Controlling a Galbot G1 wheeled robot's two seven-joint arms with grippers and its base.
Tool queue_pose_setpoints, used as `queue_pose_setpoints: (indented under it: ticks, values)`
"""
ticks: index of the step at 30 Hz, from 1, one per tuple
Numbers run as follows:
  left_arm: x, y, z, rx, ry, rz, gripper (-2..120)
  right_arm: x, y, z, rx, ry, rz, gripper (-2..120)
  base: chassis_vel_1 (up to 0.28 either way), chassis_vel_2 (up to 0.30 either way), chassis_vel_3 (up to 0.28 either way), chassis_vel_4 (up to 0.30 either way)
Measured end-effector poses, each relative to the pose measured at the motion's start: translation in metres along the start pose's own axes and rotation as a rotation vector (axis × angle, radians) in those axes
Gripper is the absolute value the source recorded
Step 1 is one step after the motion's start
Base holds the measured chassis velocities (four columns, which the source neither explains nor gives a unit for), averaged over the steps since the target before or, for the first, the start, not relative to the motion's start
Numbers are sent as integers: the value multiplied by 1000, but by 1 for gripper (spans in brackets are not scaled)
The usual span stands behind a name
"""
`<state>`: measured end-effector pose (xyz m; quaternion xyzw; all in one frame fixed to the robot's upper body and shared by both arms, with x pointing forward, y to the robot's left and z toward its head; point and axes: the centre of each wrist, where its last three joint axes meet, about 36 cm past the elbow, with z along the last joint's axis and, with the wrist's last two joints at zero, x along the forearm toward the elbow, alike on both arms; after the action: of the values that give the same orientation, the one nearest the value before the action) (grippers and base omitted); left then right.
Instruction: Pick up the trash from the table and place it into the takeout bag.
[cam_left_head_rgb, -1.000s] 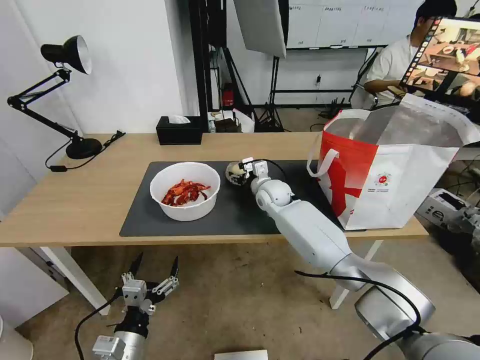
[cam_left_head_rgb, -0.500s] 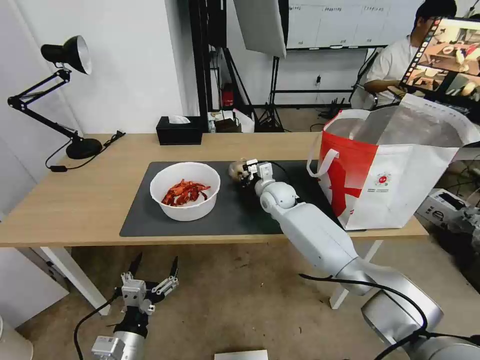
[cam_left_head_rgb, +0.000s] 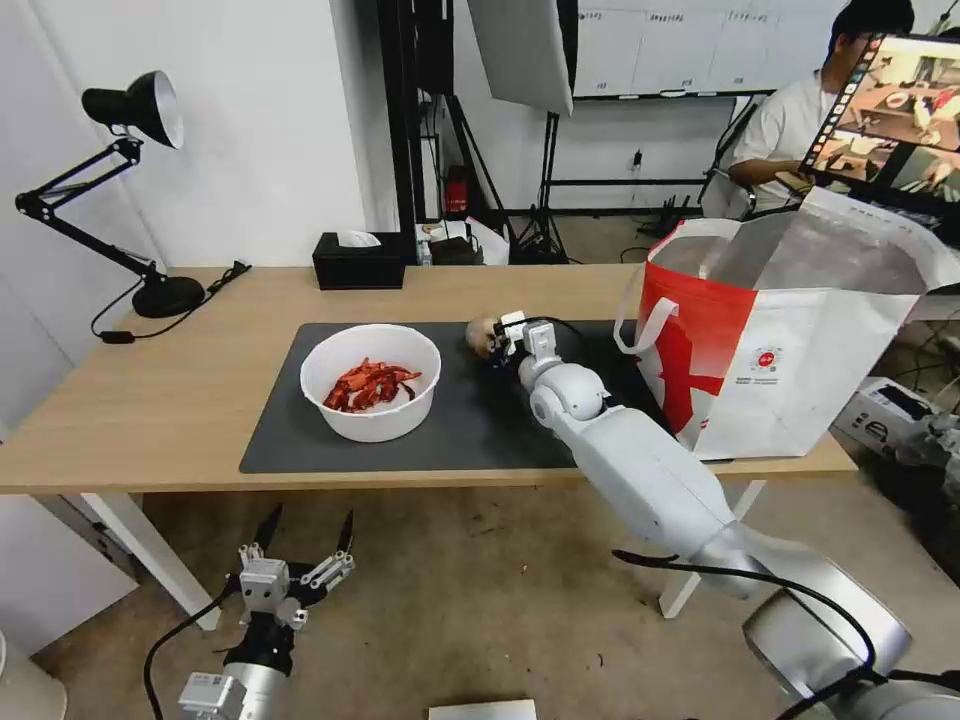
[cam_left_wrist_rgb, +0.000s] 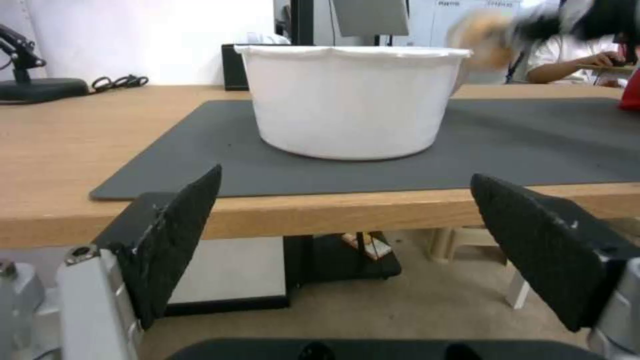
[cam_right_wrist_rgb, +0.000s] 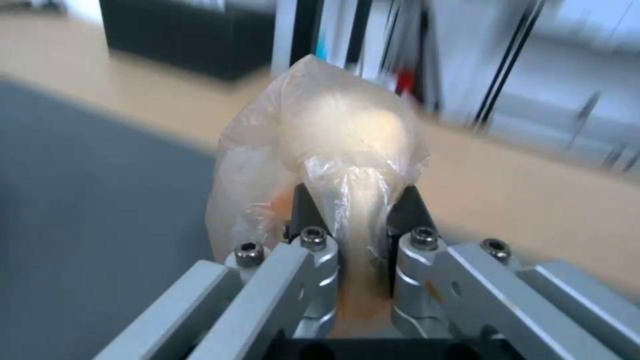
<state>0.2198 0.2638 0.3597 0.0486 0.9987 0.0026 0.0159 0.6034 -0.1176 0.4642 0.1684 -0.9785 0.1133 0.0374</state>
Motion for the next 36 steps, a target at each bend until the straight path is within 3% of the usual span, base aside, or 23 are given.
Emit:
queue_pose_setpoints:
  ticks: [3, 4, 7, 13, 15, 17, 21, 26, 36]
  values:
    - [1, 0, 0, -1, -1, 0, 100, 35, 4, -18, 39, -196, 95, 6, 0, 0, 0, 0]
    - [1, 0, 0, -1, -1, 0, 100, 35, 4, -18, 39, -196, 95, 6, 0, 0, 0, 0]
    - [0, -1, 0, 1, -2, 3, 100, 65, -4, -38, 43, -343, 227, 6, 0, 0, 0, 0]
    - [1, -4, -1, 6, -3, 3, 100, 91, -30, -66, 49, -475, 410, 6, 0, 0, 0, 0]
    - [2, -4, -1, 6, -3, 3, 100, 95, -41, -69, 65, -477, 478, 5, 0, 0, 0, 0]
    - [3, -5, -2, 7, -4, 3, 100, 100, -62, -69, 79, -439, 622, 5, 0, 0, 0, 0]
    - [3, -5, -2, 6, -4, 4, 100, 114, -81, -75, -7, -321, 732, 5, 0, 0, 0, 0]
    - [2, -6, -2, 7, -5, 7, 100, 123, -95, -74, -47, -267, 748, 5, 0, 0, 0, 0]
    - [3, -7, -5, 6, -9, 7, 100, 127, -95, -73, -72, -246, 725, 5, 0, 0, 0, 0]
